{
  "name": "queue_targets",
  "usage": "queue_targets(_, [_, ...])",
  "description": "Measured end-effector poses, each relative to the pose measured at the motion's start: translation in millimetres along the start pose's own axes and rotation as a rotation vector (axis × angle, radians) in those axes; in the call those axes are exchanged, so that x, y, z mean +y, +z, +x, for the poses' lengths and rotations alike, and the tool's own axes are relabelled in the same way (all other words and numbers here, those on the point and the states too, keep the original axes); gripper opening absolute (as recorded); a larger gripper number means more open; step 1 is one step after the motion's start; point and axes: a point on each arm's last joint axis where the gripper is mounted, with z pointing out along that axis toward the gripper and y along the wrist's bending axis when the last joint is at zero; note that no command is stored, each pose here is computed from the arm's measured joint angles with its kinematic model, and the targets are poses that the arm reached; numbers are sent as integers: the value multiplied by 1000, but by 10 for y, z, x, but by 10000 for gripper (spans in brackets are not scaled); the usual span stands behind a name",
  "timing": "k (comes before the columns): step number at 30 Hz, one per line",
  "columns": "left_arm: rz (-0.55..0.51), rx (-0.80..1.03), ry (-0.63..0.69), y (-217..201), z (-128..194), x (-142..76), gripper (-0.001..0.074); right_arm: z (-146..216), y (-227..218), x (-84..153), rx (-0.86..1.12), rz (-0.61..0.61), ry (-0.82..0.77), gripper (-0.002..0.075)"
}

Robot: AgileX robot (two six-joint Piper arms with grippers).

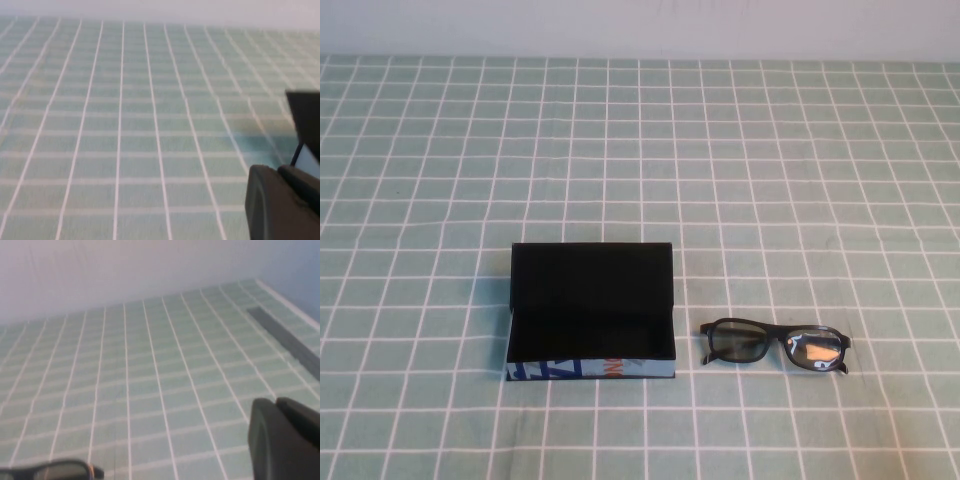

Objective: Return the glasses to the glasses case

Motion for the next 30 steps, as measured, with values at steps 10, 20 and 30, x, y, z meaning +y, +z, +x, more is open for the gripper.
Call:
queue_targets(10, [65, -344, 5, -55, -306, -59, -1, -422, -104, 35, -482, -40, 2, -11])
queue_targets(20, [79, -449, 32, -93, -393, -76, -1, -526, -168, 42, -616, -52, 6, -11])
queue_targets(30, [189, -1029, -43, -531, -948, -135, -1, -1058, -556, 109, -1041, -147, 121, -11])
